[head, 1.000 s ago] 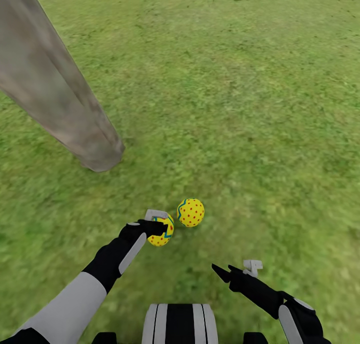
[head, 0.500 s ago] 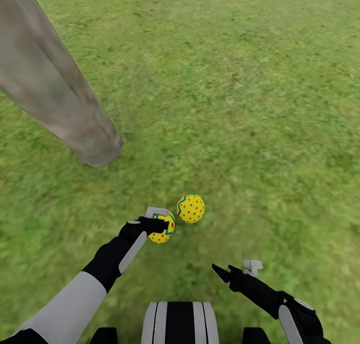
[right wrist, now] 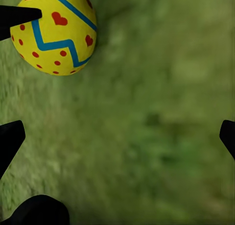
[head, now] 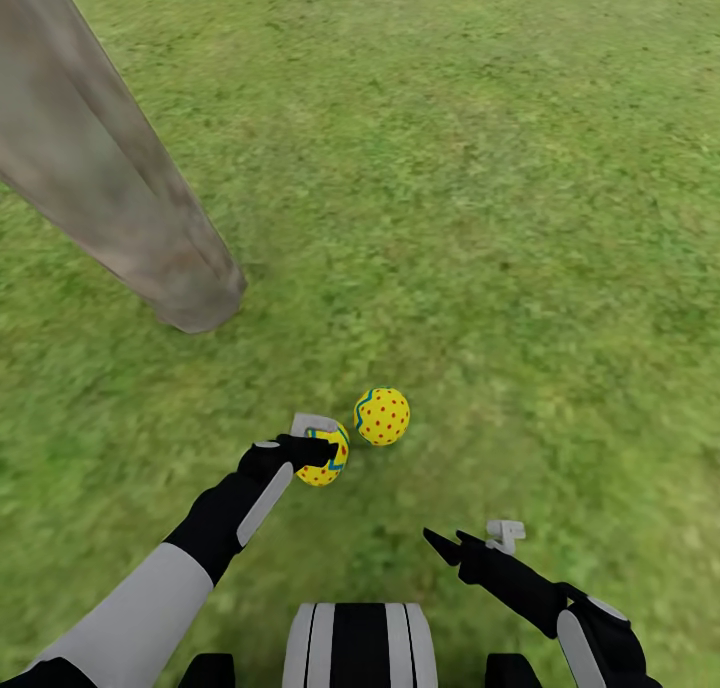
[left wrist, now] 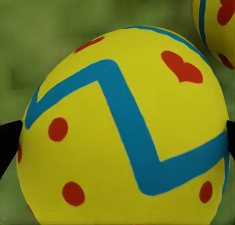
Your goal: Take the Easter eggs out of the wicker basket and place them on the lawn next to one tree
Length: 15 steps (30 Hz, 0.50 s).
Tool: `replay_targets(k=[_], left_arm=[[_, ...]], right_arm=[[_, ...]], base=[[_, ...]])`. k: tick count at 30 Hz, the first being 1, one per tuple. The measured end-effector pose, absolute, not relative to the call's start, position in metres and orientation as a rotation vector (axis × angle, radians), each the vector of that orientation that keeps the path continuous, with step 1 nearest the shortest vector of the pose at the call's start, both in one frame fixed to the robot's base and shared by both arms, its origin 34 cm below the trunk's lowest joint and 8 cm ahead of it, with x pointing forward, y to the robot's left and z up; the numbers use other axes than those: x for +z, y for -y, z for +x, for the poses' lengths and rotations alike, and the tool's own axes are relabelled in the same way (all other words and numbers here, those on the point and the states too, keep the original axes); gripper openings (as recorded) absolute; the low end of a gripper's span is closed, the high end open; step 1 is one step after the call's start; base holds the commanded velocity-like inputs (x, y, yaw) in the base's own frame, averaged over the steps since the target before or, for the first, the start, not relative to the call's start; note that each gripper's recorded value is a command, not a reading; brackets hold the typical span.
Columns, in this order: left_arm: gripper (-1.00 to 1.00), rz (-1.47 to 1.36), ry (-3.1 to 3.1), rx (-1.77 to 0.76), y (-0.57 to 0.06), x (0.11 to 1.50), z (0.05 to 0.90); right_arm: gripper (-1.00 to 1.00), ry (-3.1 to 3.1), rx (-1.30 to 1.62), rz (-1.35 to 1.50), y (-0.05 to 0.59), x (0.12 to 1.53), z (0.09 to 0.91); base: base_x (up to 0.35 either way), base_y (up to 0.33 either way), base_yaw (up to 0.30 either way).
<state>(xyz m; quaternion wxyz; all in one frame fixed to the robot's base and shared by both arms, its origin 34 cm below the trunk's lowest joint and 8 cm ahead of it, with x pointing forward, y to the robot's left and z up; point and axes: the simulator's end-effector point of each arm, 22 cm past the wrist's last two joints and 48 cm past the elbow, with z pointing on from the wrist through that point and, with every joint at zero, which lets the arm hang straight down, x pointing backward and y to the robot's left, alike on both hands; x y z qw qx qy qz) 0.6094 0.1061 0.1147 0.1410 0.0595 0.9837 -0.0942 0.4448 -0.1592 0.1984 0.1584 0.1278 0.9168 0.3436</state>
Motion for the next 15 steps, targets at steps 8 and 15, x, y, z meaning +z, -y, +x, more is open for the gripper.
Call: replay_targets(k=[8, 15], left_arm=[[1.00, 0.169, -2.841, -0.273, -0.1062, 0.1147, 0.6095], [1.00, 0.172, -2.841, -0.273, -0.1061, 0.1147, 0.6095]], right_arm=[[1.00, -2.622, 0.983, 0.366, 0.1591, 0.1984, 0.4446], [1.00, -2.622, 0.983, 0.365, 0.1590, 0.1983, 0.4447]], base=[[0.000, 0.000, 0.000], [0.000, 0.000, 0.000]])
